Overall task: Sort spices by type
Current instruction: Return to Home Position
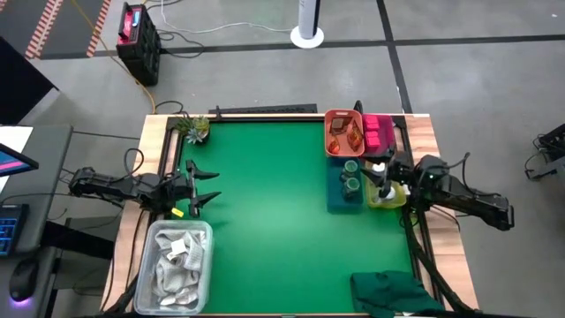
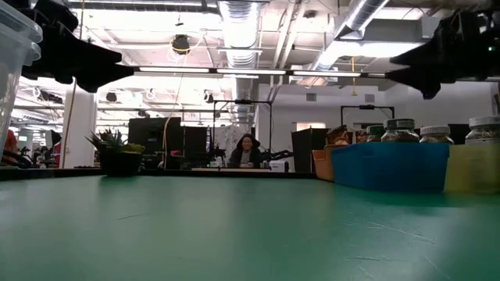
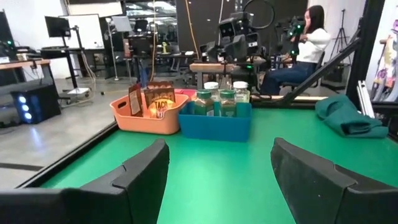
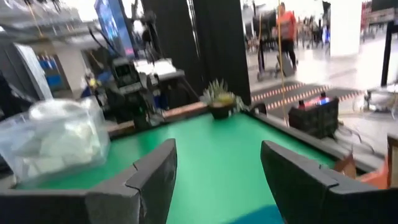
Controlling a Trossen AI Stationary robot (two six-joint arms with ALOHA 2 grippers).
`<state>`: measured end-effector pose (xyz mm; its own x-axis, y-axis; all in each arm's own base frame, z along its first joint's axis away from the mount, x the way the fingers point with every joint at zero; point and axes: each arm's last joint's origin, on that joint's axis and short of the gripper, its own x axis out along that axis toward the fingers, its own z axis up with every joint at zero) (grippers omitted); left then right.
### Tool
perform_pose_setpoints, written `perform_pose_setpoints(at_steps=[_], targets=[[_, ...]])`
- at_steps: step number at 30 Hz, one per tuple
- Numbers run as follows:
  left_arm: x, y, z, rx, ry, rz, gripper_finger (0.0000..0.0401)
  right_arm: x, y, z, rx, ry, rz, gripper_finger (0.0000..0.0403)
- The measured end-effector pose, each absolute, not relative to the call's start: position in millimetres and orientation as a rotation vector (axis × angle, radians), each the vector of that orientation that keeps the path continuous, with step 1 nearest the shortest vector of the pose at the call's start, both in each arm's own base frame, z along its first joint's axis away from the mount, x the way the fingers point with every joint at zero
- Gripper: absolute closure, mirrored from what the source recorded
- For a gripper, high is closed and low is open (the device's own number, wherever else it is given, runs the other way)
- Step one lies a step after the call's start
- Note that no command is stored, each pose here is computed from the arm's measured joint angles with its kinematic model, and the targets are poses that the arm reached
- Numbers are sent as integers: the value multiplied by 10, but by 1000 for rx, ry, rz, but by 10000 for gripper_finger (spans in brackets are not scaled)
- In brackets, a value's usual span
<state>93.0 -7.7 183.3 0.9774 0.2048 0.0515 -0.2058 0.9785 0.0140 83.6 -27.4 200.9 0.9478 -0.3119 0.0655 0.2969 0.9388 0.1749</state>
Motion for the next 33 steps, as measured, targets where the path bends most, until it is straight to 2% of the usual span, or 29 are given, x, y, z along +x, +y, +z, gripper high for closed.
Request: perform_pose_setpoints(at_steps=[19,33], targets=[[931,-77,1829,43,-45,208,134,798,-262,1664,220,265,-341,143],[931,-77,1828,43,-45,208,134,795,-261,1657,221,274,-342,143]])
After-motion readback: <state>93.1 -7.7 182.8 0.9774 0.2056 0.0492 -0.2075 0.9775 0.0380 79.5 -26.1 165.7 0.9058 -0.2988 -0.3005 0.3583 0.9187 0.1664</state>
